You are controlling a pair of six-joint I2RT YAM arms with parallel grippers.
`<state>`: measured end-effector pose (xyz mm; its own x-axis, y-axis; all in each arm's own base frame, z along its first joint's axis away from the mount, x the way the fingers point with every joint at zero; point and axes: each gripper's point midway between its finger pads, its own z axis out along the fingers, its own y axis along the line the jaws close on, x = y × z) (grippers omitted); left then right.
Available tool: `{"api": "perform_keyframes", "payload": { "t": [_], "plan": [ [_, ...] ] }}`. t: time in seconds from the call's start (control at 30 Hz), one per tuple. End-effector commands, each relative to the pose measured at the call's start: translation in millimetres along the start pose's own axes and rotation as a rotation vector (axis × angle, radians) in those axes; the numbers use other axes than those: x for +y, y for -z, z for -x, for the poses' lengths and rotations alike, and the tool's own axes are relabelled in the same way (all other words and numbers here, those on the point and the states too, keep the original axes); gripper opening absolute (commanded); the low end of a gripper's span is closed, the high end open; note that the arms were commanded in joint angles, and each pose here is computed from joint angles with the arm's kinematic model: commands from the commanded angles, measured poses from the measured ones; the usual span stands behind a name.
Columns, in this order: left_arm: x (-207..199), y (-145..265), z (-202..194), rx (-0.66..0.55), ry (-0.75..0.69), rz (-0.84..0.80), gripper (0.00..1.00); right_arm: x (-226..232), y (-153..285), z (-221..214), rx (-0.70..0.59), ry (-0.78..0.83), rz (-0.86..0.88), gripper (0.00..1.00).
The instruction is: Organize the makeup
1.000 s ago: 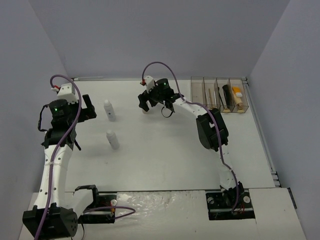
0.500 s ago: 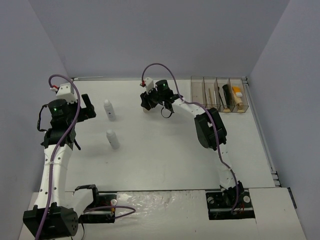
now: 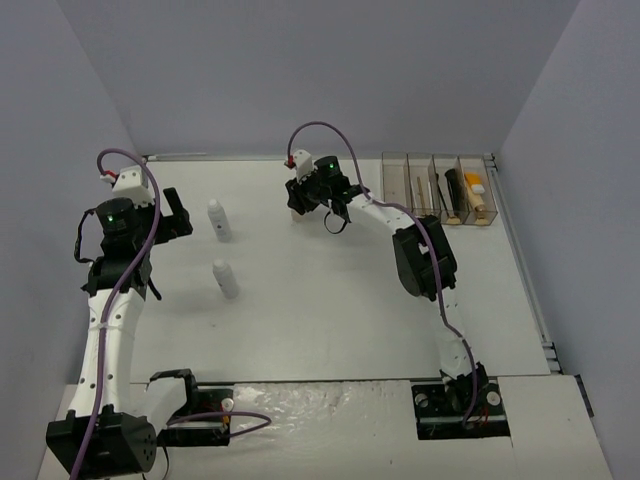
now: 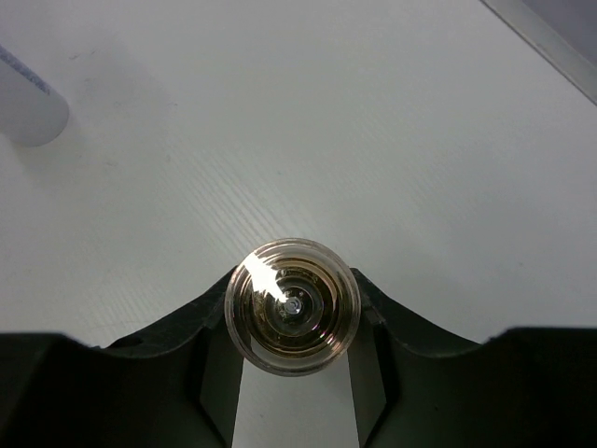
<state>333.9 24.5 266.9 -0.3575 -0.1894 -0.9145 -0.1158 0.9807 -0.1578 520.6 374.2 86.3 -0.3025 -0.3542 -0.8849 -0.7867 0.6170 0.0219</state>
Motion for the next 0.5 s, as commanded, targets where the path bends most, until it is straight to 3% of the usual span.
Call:
{"api": "perform_keyframes", "payload": {
  "t": [0.0, 0.17, 0.47],
  "plan": [
    [-5.6, 4.7, 39.3, -0.119, 0.006, -0.021, 0.97, -86.6, 105.0, 138.6, -0.309, -0.003, -0.286, 0.00],
    [-5.2, 3.5, 38.1, -0.112, 0.009, -0.020, 0.97, -179.2, 164.9, 128.8, -0.339, -0.121, -0.524, 0.00],
    [-4.3, 0.6, 35.9, -0.098, 0.013, -0.017, 0.97, -265.2, 201.1, 87.2, -0.329, -0.225, -0.696, 0.00]
  ]
}}
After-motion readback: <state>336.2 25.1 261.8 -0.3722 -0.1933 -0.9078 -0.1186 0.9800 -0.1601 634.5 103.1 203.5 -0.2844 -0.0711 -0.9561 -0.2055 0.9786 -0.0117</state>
